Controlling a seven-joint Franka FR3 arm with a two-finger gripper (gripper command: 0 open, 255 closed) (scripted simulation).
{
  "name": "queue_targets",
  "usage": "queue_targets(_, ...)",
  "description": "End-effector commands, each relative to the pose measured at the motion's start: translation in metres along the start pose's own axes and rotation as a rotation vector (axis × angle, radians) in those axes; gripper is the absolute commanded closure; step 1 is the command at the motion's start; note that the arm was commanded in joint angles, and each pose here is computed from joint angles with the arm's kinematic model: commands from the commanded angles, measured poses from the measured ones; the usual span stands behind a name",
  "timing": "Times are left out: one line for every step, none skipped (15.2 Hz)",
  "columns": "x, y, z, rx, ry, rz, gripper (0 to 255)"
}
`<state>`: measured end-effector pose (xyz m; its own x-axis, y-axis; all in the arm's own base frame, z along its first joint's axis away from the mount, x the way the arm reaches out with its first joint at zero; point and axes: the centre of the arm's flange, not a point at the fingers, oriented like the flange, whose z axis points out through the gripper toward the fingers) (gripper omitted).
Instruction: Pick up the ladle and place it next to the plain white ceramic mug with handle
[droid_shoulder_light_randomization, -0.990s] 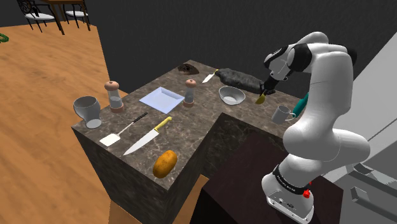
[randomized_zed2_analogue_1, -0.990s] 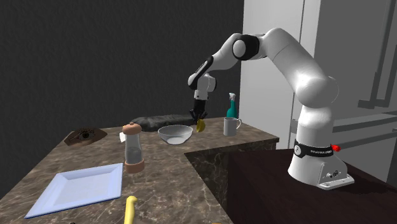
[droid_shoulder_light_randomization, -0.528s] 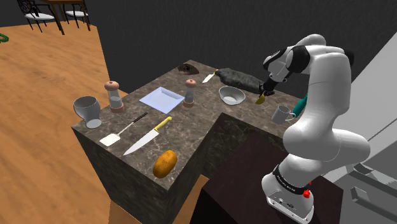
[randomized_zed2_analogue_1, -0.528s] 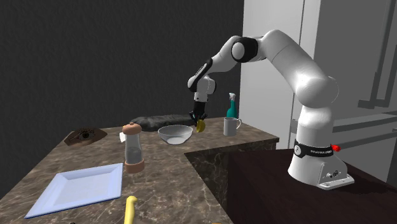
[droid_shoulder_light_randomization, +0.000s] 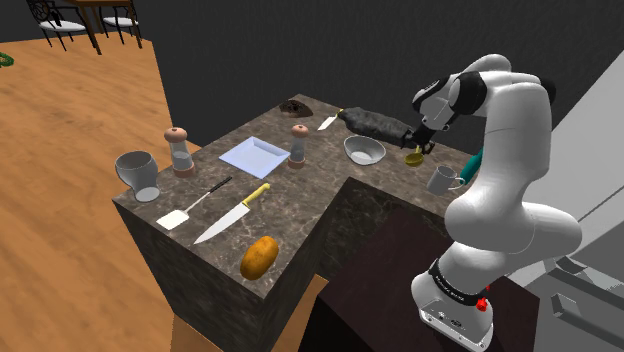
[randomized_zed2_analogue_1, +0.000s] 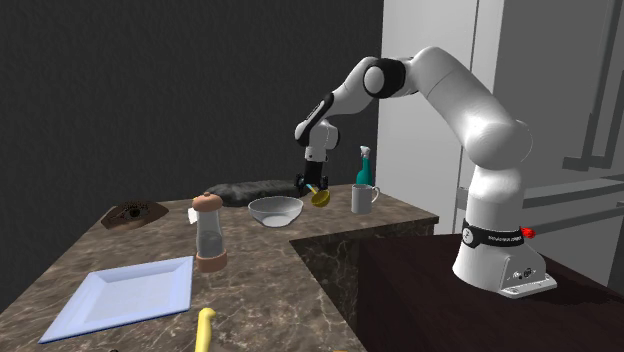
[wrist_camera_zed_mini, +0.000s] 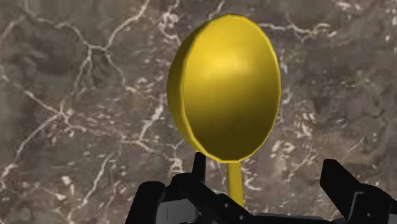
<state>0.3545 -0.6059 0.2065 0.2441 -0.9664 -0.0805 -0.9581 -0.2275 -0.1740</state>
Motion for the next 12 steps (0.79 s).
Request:
queue_targets(0.001,0.002,0.0,0.0,0.0,0.0,0)
queue_targets(0.001,0.002,-0.013,0.0,0.0,0.0,0)
queue_targets(0.001,0.002,-0.026,0.0,0.0,0.0,0)
queue_targets(0.001,0.002,-0.039,0.0,0.0,0.0,0)
queue_targets(0.001,0.002,-0.05,0.0,0.0,0.0,0)
queue_targets(0.001,0.002,-0.05,0.0,0.0,0.0,0)
queue_targets(0.001,0.002,-0.05,0.0,0.0,0.0,0)
queue_targets(0.001,0.002,-0.05,0.0,0.0,0.0,0)
queue_targets(0.001,0.002,-0.05,0.0,0.0,0.0,0)
queue_targets(0.001,0.002,-0.05,0.0,0.0,0.0,0)
queue_targets(0.001,0.002,-0.05,0.0,0.0,0.0,0)
queue_targets(0.001,0.002,-0.05,0.0,0.0,0.0,0)
